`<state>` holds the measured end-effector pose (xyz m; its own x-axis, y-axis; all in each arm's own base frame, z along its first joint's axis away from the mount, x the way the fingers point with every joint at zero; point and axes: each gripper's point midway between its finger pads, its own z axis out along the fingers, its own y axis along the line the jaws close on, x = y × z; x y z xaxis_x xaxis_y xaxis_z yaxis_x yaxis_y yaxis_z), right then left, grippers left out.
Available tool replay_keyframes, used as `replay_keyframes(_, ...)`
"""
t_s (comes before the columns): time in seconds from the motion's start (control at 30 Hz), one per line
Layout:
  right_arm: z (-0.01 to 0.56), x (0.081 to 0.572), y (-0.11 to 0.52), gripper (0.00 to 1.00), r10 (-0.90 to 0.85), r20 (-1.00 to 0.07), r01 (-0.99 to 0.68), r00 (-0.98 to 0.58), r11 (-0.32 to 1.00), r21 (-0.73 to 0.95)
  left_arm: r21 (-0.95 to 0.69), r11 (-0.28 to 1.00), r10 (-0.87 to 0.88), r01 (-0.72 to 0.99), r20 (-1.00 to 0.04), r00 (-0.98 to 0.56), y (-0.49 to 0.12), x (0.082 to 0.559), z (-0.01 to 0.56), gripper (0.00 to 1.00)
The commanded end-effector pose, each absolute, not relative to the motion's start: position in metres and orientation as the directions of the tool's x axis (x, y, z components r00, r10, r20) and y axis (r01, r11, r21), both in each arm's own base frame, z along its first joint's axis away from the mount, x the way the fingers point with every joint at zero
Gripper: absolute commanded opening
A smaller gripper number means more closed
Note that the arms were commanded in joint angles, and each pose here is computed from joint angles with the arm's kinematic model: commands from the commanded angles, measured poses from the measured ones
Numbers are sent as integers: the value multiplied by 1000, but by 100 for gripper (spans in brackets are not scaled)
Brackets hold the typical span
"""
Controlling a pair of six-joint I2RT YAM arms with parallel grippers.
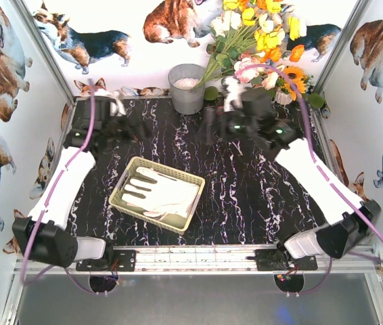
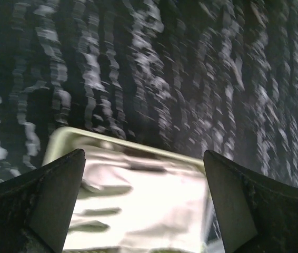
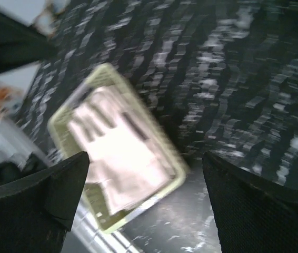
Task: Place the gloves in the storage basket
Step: Reset both arms
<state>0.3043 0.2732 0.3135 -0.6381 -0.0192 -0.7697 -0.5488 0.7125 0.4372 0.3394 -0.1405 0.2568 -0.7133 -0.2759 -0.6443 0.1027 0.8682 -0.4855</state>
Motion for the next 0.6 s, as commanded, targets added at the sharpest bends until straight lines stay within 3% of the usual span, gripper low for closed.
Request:
replay_keyframes(0.0,276,353,189,92,148,-777,-290,-612,872,394,-410,909,-372,-74,-721,-584,-52,380,238,89)
replay_keyframes(0.13,247,373,87,100,272,-824,-40,-497,941,335,-381,868,-482,-318,-798,-361,41,388,235,90)
replay_keyframes(0.3,205,385,-8,100,280,-903,231,-327,950,211,-276,848,-364,-452,-923,-120,96,388,221,100)
replay_keyframes(0.37,183,386,-19,100,197,-933,237,-301,963,127,-234,849,-311,-473,-946,-88,104,377,185,100)
replay_keyframes(0.57,109,382,-19,100,64,-937,167,-343,986,6,-108,918,-119,-382,-993,-4,82,367,151,100)
